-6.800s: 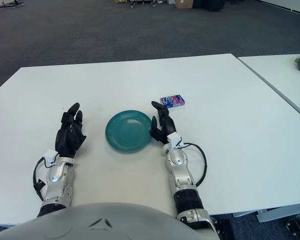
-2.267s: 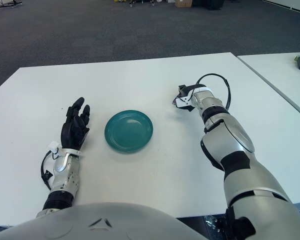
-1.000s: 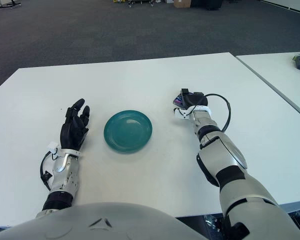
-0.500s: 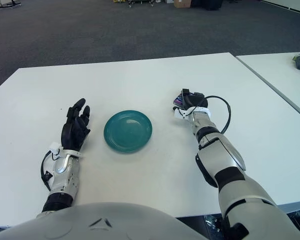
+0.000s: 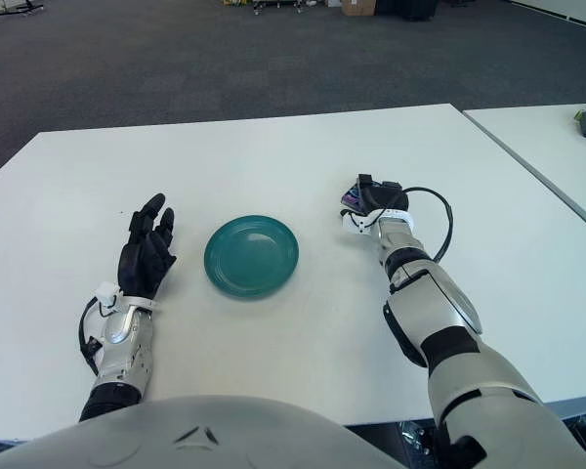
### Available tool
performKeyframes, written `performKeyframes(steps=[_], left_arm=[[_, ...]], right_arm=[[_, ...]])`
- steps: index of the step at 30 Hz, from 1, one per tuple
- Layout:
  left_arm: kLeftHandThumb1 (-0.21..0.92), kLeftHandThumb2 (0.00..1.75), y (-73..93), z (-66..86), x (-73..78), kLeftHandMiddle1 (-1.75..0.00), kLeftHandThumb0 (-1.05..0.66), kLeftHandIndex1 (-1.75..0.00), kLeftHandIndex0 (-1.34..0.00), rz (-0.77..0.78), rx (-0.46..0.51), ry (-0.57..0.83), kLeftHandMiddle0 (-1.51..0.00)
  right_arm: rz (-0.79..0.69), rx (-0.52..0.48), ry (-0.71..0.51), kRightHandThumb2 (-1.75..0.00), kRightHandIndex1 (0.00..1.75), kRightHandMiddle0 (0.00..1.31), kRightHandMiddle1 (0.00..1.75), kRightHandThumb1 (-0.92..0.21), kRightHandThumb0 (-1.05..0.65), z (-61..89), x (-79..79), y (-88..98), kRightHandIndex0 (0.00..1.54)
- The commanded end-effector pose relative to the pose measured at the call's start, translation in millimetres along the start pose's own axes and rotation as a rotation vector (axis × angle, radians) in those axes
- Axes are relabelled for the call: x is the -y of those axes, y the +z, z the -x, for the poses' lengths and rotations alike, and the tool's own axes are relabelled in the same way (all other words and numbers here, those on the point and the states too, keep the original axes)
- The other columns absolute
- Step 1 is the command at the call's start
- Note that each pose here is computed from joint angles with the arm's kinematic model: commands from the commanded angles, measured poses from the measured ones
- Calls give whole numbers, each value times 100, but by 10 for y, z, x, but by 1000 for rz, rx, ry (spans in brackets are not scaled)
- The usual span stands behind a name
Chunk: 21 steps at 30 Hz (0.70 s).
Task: Put the gum into the plate.
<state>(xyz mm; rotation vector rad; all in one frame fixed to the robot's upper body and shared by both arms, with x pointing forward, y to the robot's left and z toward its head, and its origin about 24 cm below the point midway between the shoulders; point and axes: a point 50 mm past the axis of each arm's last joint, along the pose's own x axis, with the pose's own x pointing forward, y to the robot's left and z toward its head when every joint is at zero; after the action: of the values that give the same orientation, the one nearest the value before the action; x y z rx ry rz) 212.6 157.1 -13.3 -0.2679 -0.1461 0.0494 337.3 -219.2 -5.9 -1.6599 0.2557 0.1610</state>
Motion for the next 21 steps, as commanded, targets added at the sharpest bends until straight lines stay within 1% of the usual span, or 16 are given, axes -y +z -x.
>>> performKeyframes(steps=[1,2,3,4,6,7,8,11,13,14,15,17,19,20,21], left_arm=[[92,93,-150,165,-59,-1,-87,-57,0,25,-83,44,-22],[92,92,-151,163,-61,0,-87,-57,0,25,-84,44,-22],[92,92,-153,163,-61,0,-87,-56,0,24,-84,42,-22],[92,92,-153,161,-63,0,-87,-56,0,24,-84,40,-21],[92,92,-152,157,-67,0,-87,-54,0,20,-81,35,-21],[92,92,-150,155,-69,0,-86,-54,0,15,-78,33,-21],[92,93,-149,154,-71,0,-86,-53,0,12,-76,32,-21],[92,93,-139,151,-78,0,-86,-51,0,1,-68,29,-21],[92,93,-133,150,-86,0,-86,-50,0,-3,-65,29,-22],[92,93,-129,151,-88,0,-86,-49,0,-6,-62,29,-22],[92,93,-126,151,-90,0,-86,-49,0,-7,-61,28,-22],[92,94,-122,151,-97,0,-86,-48,0,-10,-61,28,-22],[92,94,-117,153,-105,0,-86,-46,0,-14,-63,27,-22],[92,94,-115,154,-108,0,-86,-45,0,-14,-65,27,-21],[92,94,-114,155,-110,0,-86,-44,0,-14,-66,27,-21]], right_arm=[[79,-29,142,-98,9,0,128,-92,-95,250,-484,-135,46],[90,-22,130,-98,24,1,145,-92,-94,256,-489,-131,46],[106,-12,110,-98,42,1,156,-92,-93,262,-491,-124,41],[117,-5,95,-97,53,2,159,-92,-92,266,-491,-118,40],[142,12,64,-96,84,7,168,-92,-89,274,-493,-101,36],[155,19,47,-96,89,8,170,-92,-88,280,-495,-94,35],[164,24,35,-96,100,11,171,-92,-87,284,-496,-89,36],[186,38,-8,-95,122,16,174,-92,-83,298,-495,-83,41],[197,47,-34,-94,129,18,174,-92,-81,308,-496,-78,42],[204,52,-51,-93,138,26,174,-92,-78,315,-497,-77,45],[208,56,-62,-92,144,31,174,-92,-76,320,-498,-76,47],[227,69,-84,-92,149,36,175,-92,-75,336,-507,-79,48],[254,86,-98,-86,164,51,175,-92,-63,356,-527,-76,60],[265,88,-91,-85,166,54,175,-92,-61,361,-538,-75,63],[270,88,-84,-82,169,59,175,-92,-58,361,-543,-74,69]])
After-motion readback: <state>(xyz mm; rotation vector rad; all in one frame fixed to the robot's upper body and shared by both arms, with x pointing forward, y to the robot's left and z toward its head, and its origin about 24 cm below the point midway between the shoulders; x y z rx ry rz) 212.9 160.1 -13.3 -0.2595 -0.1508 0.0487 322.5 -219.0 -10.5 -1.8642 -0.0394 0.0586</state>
